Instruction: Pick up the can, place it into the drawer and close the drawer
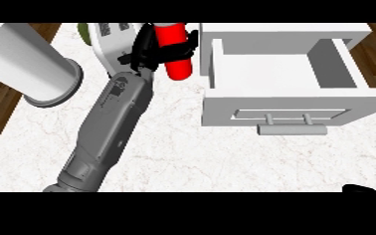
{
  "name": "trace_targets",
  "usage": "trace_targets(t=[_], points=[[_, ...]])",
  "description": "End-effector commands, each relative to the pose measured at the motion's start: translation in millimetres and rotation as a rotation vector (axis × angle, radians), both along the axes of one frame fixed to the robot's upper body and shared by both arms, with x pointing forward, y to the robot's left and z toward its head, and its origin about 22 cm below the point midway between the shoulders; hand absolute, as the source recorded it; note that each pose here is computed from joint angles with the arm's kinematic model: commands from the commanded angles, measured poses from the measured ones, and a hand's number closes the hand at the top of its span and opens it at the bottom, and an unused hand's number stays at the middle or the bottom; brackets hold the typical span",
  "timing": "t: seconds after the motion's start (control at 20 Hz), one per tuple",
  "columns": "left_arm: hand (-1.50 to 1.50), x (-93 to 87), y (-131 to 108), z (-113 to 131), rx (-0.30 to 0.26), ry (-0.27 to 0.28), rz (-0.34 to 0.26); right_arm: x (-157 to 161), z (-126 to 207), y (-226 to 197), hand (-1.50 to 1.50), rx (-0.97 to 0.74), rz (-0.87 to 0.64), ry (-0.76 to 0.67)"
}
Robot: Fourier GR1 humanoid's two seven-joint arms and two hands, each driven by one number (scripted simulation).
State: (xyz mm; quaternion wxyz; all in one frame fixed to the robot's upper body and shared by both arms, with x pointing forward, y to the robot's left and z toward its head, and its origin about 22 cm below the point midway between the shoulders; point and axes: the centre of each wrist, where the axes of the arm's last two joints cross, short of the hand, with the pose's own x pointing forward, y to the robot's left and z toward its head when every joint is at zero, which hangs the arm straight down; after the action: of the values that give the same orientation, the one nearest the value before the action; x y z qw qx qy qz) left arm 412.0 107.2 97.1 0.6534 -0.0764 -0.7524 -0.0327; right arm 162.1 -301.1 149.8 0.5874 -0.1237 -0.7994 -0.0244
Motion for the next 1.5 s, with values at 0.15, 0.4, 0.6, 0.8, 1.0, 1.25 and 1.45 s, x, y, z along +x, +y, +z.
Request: trace_targets(t=[0.15, 0.4, 0.6, 0.8, 1.0, 1.25, 1.45], points=[[1.50, -4.1, -37, 65, 0.039, -0.015, -0.017, 9, 1, -3, -1.50, 0.002, -0.029, 0.005], [1.50, -5.9, -80, 117, 0.088, -0.042, -0.043, 6, 5, 0, -1.50, -0.001, 0.010, -0.001], [1.50, 1.6, -91, 128, 0.098, -0.022, -0.015, 10, 10, 8, -1.50, -0.008, -0.002, -0.019], [1.50, 18.8, -94, 132, 0.124, 0.013, -0.023, 2, 8, 8, -1.50, 0.008, 0.020, -0.045], [1.50, 15.3, -115, 159, 0.147, 0.010, -0.016, 13, -1, -5, -1.50, -0.011, 0.038, -0.036], [1.50, 16.4, -125, 169, 0.167, 0.026, 0.020, 9, 17, -1, -1.50, 0.006, 0.013, -0.048], [1.50, 20.1, -125, 160, 0.183, -0.006, 0.021, 26, 16, 0, -1.50, -0.010, 0.028, -0.050]])
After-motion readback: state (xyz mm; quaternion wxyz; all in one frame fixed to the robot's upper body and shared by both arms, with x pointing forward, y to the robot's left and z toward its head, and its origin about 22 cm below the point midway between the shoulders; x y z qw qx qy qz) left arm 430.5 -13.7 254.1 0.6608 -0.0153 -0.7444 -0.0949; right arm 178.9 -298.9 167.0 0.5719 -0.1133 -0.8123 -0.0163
